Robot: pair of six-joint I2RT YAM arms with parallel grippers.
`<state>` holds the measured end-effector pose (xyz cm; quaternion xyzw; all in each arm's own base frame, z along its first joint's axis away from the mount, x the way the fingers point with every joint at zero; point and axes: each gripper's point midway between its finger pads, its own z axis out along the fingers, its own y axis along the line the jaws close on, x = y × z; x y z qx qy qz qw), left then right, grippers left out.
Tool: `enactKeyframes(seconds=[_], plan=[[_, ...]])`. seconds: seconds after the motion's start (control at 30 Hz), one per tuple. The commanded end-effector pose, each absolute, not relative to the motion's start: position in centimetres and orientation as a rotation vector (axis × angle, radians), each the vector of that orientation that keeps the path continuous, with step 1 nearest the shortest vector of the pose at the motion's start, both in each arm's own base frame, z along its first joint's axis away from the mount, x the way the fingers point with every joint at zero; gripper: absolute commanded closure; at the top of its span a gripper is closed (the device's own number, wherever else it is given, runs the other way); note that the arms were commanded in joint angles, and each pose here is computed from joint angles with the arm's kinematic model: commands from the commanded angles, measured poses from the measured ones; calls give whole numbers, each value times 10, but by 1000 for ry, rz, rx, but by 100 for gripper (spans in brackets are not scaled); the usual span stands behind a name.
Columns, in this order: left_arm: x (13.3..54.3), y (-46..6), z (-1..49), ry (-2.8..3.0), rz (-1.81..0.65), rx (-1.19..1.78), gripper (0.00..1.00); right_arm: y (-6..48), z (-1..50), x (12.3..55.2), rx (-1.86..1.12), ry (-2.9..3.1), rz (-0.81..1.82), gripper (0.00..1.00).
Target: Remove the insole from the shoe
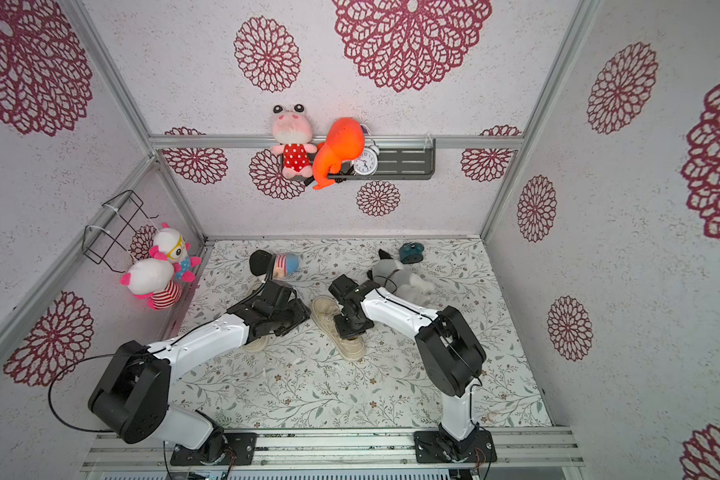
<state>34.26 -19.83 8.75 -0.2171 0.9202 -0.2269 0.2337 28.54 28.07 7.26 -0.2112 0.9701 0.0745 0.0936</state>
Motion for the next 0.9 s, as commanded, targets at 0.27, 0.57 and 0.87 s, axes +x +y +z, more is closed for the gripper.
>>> enactKeyframes(seconds=[0.27,0.57,0.87], plan=[[351,-226,64,2606,-759,-556,38,289,52,294,-720,2905,170,36],[359,-229,57,2605,-760,-588,38,280,2,294,-755,2988,-17,50],[369,-225,59,2574,-753,-642,37,295,13,301,-634,2960,100,99]])
